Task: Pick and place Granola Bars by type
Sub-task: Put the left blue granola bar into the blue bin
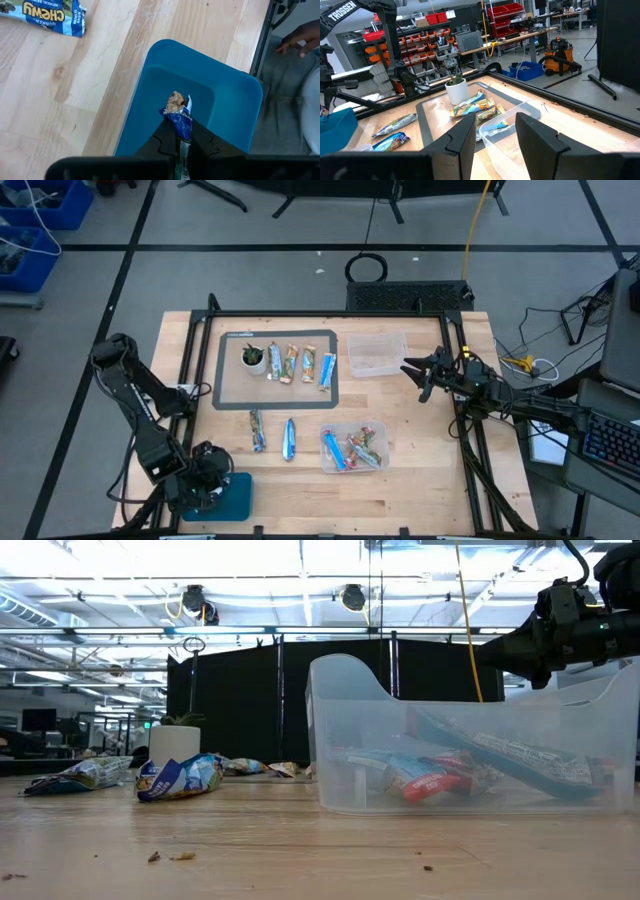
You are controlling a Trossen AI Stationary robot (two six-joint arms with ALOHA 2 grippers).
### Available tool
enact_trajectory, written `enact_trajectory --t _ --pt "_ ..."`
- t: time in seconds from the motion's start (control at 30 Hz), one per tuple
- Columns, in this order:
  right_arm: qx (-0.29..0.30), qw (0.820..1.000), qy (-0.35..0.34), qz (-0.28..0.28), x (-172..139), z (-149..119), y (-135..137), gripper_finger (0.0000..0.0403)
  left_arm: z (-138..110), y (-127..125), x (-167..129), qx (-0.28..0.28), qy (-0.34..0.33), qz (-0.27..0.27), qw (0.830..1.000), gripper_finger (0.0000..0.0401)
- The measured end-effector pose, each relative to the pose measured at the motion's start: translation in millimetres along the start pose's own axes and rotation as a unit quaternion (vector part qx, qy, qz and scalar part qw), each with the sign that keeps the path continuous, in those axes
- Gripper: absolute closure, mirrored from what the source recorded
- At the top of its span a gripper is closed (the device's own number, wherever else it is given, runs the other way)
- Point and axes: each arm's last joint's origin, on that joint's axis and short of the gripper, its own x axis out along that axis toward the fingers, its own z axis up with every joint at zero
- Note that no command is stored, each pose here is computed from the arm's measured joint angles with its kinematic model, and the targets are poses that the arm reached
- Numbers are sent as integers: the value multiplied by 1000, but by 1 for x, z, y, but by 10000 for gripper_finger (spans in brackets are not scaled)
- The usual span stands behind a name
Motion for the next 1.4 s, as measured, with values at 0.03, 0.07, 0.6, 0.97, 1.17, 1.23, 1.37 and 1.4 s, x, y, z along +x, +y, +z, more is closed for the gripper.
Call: enact_trajectory --t 0.03,0.07,0.6,0.97,1.17,1.23,1.37,1.4 --pt "0 1000 0 0 0 0 0 273 0 0 0 0 0 0 1000 384" --pt "0 1000 0 0 0 0 0 273 0 0 0 0 0 0 1000 384" --pt "0 1000 0 0 0 0 0 273 5 -5 31 -20 56 23 998 385" --pt "0 1000 0 0 0 0 0 273 9 -3 34 -10 64 27 998 370" --pt "0 1000 0 0 0 0 0 273 9 -4 34 -7 63 27 998 374" --pt "0 1000 0 0 0 0 0 273 10 -3 35 -12 55 28 998 361" --pt "0 1000 0 0 0 0 0 273 11 -3 34 -20 36 32 999 326" --pt "0 1000 0 0 0 0 0 273 11 -3 34 -21 33 33 999 318"
